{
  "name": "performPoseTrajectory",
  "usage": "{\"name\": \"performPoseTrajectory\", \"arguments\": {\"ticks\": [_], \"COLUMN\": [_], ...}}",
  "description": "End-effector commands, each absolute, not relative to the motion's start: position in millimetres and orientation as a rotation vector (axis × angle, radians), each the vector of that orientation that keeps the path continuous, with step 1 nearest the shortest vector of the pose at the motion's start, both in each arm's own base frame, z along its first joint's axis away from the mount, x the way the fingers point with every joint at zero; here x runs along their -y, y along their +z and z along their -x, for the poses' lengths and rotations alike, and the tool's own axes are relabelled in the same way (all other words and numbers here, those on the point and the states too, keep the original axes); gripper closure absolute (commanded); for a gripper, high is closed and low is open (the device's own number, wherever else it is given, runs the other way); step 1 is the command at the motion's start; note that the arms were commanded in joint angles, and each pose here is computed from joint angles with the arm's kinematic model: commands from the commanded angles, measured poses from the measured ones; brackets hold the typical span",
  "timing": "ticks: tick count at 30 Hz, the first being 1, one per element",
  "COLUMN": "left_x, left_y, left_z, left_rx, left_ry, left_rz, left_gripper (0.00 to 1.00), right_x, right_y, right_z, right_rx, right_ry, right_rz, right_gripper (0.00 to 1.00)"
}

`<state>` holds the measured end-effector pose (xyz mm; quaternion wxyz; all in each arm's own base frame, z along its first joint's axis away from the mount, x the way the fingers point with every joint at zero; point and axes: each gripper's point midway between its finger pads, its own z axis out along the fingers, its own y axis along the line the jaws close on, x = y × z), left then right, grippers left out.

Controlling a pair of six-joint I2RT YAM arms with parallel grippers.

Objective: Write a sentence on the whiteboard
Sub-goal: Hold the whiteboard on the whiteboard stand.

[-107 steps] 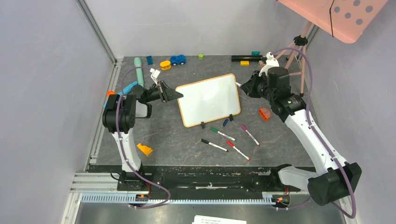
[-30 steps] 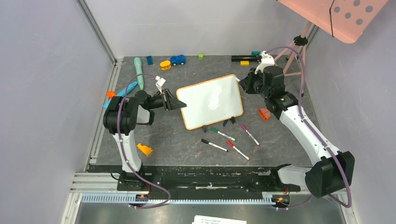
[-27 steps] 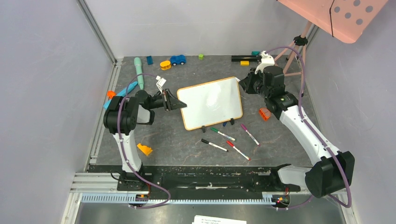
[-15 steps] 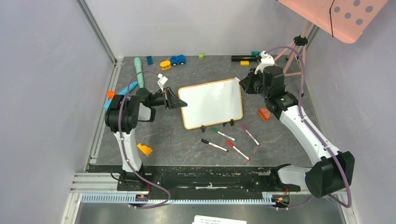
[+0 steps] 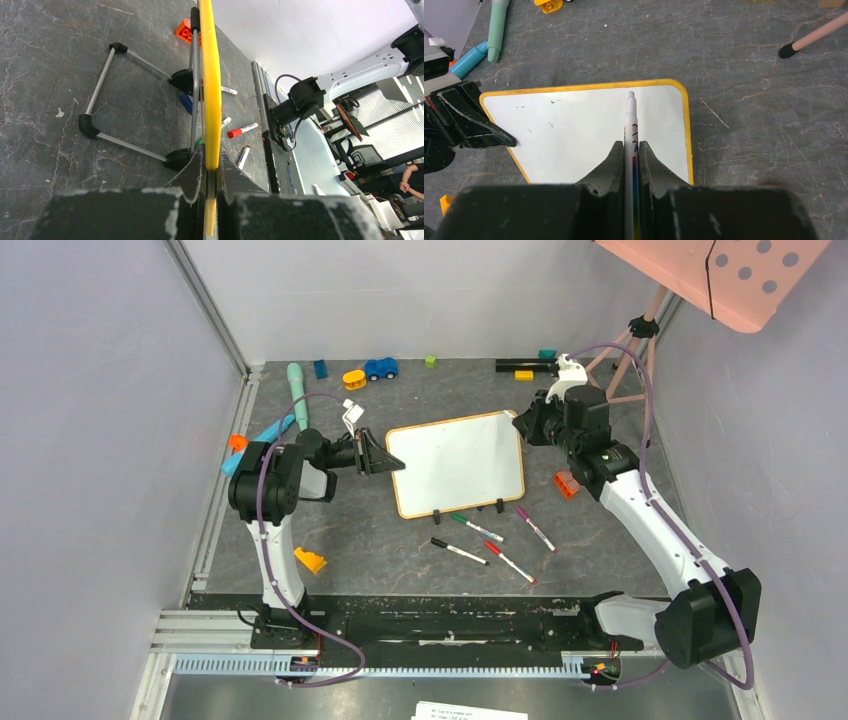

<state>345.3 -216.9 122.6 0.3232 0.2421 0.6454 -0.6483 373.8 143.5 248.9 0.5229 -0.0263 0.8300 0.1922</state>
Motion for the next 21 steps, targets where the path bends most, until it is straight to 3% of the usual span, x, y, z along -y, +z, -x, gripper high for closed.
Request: {"name": "performPoseTrajectory", "arguments": {"ticks": [1, 11, 18, 21], "left_x": [217.6, 216.6, 216.8, 215.5], "left_y": [131.6, 134.7, 134.9, 133.5], "left_z": [-344.4, -345.2, -341.0, -337.7], "left_rx": [-1.630, -1.608, -1.594, -1.592], "left_ry": [-1.658, -1.623, -1.620, -1.618], "left_rz": [-0.688, -0.679, -0.735, -0.753], "left_gripper": [0.98, 0.93, 0.62, 0.54], "right_x": [-143.9, -137.2, -134.6, -136.1], "right_y": [274.0, 279.9, 280.7, 280.4], "right_z": [-369.9, -360.5, -361.1, -364.0], "right_rx": [-1.894, -1.871, -1.866, -1.870], "right_ry": [0.479, 0.462, 0.442, 0.444], "right_rz": [0.090, 0.079, 0.084, 0.088], "right_gripper": [1.00, 1.00, 1.00, 1.00]}}
